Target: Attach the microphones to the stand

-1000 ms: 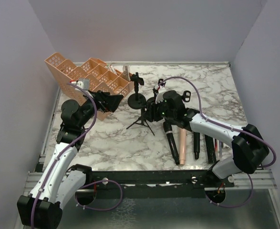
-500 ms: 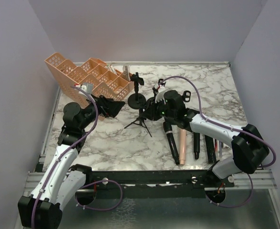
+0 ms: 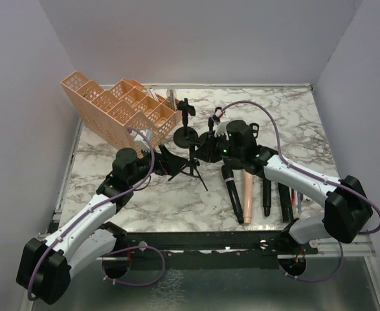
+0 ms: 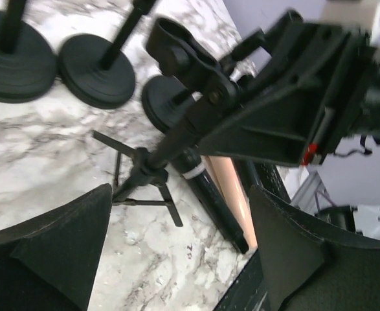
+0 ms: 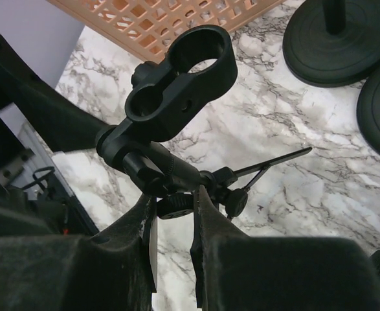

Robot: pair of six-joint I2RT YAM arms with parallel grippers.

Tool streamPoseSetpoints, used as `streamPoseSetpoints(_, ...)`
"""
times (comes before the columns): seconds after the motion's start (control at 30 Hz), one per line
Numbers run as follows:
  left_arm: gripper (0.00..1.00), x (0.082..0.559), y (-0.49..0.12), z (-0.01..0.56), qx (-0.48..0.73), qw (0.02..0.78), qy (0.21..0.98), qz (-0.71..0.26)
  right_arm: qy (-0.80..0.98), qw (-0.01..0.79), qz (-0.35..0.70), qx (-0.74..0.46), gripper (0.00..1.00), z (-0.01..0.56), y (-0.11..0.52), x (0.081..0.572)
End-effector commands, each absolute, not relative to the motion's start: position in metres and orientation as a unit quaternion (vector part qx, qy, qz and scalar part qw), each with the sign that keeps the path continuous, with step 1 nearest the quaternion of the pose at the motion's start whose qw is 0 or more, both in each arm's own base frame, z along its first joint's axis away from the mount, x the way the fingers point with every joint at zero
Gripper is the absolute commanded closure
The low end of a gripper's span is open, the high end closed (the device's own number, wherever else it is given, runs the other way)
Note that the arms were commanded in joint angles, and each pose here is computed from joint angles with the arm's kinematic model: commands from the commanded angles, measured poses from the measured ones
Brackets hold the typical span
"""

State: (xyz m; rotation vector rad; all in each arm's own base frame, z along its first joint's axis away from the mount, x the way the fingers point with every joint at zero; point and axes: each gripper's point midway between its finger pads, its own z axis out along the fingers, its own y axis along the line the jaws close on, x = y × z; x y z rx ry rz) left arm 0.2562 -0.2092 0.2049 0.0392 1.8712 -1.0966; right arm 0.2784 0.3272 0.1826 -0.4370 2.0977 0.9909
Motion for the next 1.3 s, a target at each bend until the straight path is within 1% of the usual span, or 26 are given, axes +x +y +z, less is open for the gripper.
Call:
streamPoseSetpoints(0.0, 0.14, 0.249, -0.230, 0.204, 0.069, 0.487, 0.753, -0.437, 0.802, 0.377, 0.438, -0.152, 0.98, 0.232, 0.335, 0.269)
streamPoseSetpoints(0.1, 0.16, 0.244, -0.235, 0.198, 0.087, 0.486, 0.754, -0.432, 0.801, 0.365, 0.449, -0.151, 0.98, 0.241, 0.335, 0.261)
streamPoseSetpoints(0.17, 0.21, 0.242, -0.237, 0.198, 0.095, 0.484, 0.754, -0.434, 0.797, 0.357, 0.461, -0.161, 0.98, 0.249, 0.336, 0.255)
streamPoseSetpoints(0.33, 0.22, 0.235, -0.247, 0.206, 0.126, 0.476, 0.741, -0.455, 0.794, 0.316, 0.485, -0.186, 0.98, 0.263, 0.341, 0.236)
streamPoseSetpoints(0.4, 0.23, 0.235, -0.248, 0.206, 0.131, 0.481, 0.737, -0.456, 0.794, 0.308, 0.490, -0.188, 0.98, 0.267, 0.341, 0.232)
streamPoseSetpoints(0.5, 0.26, 0.237, -0.245, 0.209, 0.126, 0.493, 0.732, -0.453, 0.799, 0.296, 0.487, -0.192, 0.98, 0.270, 0.341, 0.229)
streamPoseSetpoints(0.63, 0.40, 0.233, -0.246, 0.220, 0.137, 0.507, 0.714, -0.462, 0.801, 0.276, 0.492, -0.199, 0.98, 0.272, 0.342, 0.223)
streamPoseSetpoints(0.7, 0.45, 0.228, -0.250, 0.224, 0.149, 0.507, 0.703, -0.477, 0.802, 0.269, 0.495, -0.199, 0.98, 0.271, 0.343, 0.222)
streamPoseSetpoints(0.9, 0.48, 0.207, -0.262, 0.227, 0.187, 0.493, 0.683, -0.505, 0.789, 0.249, 0.526, -0.197, 0.99, 0.277, 0.353, 0.218)
streamPoseSetpoints(1.03, 0.51, 0.198, -0.268, 0.229, 0.209, 0.490, 0.673, -0.514, 0.783, 0.247, 0.536, -0.198, 0.99, 0.281, 0.356, 0.218)
streamPoseSetpoints(1.07, 0.54, 0.196, -0.269, 0.228, 0.211, 0.489, 0.672, -0.515, 0.782, 0.246, 0.537, -0.198, 0.99, 0.281, 0.357, 0.218)
streamPoseSetpoints(1.1, 0.61, 0.195, -0.270, 0.228, 0.215, 0.490, 0.670, -0.514, 0.782, 0.247, 0.536, -0.199, 0.99, 0.282, 0.357, 0.218)
streamPoseSetpoints(1.13, 0.73, 0.194, -0.270, 0.230, 0.220, 0.493, 0.667, -0.513, 0.783, 0.247, 0.535, -0.199, 0.99, 0.281, 0.357, 0.218)
streamPoseSetpoints(1.17, 0.84, 0.194, -0.270, 0.232, 0.223, 0.497, 0.664, -0.512, 0.783, 0.247, 0.535, -0.200, 0.99, 0.280, 0.357, 0.218)
streamPoseSetpoints(1.23, 0.98, 0.195, -0.268, 0.235, 0.220, 0.505, 0.661, -0.509, 0.778, 0.246, 0.541, -0.204, 0.99, 0.279, 0.357, 0.216)
streamPoseSetpoints(1.27, 1.00, 0.196, -0.266, 0.237, 0.217, 0.510, 0.660, -0.507, 0.774, 0.246, 0.545, -0.208, 0.99, 0.279, 0.358, 0.215)
